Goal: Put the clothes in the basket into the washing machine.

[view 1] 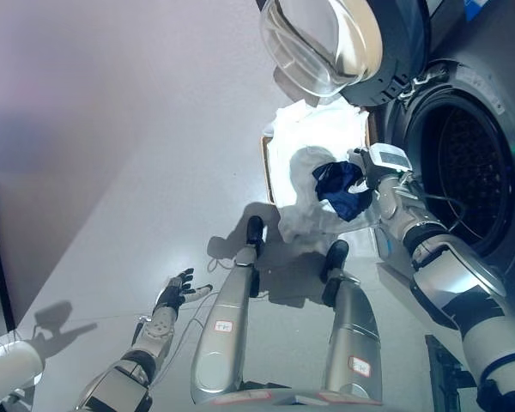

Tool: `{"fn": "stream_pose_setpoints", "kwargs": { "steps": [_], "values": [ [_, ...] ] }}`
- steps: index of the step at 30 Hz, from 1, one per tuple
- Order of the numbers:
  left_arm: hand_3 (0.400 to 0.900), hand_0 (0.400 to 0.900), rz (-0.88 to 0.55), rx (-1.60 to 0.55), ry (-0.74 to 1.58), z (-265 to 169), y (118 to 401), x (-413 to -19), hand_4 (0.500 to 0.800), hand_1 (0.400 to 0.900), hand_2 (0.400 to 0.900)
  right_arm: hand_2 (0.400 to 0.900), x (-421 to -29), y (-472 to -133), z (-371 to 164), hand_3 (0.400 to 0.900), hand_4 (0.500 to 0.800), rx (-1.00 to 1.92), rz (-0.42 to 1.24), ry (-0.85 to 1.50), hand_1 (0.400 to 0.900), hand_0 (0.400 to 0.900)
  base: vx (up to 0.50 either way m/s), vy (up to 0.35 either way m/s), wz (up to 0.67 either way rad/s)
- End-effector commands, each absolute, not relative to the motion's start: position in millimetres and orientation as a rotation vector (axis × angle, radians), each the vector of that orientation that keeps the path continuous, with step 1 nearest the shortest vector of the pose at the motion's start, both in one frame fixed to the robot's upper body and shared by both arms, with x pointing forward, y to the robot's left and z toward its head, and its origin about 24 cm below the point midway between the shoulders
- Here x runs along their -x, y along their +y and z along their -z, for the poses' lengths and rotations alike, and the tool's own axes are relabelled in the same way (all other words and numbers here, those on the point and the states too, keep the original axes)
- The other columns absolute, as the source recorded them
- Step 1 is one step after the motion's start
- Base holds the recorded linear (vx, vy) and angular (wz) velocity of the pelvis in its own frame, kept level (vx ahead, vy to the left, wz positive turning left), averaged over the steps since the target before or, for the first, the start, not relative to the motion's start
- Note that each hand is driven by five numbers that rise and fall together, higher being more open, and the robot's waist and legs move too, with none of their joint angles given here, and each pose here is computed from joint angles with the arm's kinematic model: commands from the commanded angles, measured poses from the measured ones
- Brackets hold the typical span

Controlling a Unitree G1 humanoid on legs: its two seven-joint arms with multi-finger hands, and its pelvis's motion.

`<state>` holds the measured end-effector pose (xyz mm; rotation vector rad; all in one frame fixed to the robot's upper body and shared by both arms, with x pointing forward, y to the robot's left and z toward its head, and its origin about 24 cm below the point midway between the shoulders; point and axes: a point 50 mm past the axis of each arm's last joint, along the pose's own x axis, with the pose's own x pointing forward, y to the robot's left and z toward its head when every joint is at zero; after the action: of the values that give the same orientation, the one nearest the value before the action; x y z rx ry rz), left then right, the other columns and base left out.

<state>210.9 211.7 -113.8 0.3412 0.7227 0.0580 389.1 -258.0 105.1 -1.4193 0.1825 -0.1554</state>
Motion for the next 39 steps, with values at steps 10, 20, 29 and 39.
{"fn": "stream_pose_setpoints", "kwargs": {
  "steps": [10,20,29,39],
  "values": [
    [0.9,0.9,-0.127,-0.324,0.75,119.7,218.1,-197.5,0.8,0.9,0.9,0.9,-385.2,-274.4,-113.7,0.9,0.8,1.455,0.223,0.142,0.9,0.9,-0.023,-0.03,0.17],
    [0.9,0.9,-0.122,-0.342,0.72,112.9,216.6,-211.1,0.8,0.9,0.9,0.9,-376.9,-280.6,-94.9,0.9,0.8,1.448,0.231,0.236,0.9,0.9,-0.022,-0.008,0.12],
    [0.9,0.9,-0.117,-0.361,0.682,107.5,212.0,-220.8,0.8,0.9,0.9,0.4,-367.7,-311.1,-106.6,0.4,0.5,1.434,0.379,0.288,0.4,0.4,-0.003,0.036,0.06],
    [0.9,0.9,-0.106,-0.375,0.682,111.4,208.4,-213.7,0.8,0.9,0.9,0.4,-360.8,-320.0,-102.2,0.4,0.5,1.342,0.45,0.296,0.4,0.4,0.043,0.027,-0.08]
  ]
}}
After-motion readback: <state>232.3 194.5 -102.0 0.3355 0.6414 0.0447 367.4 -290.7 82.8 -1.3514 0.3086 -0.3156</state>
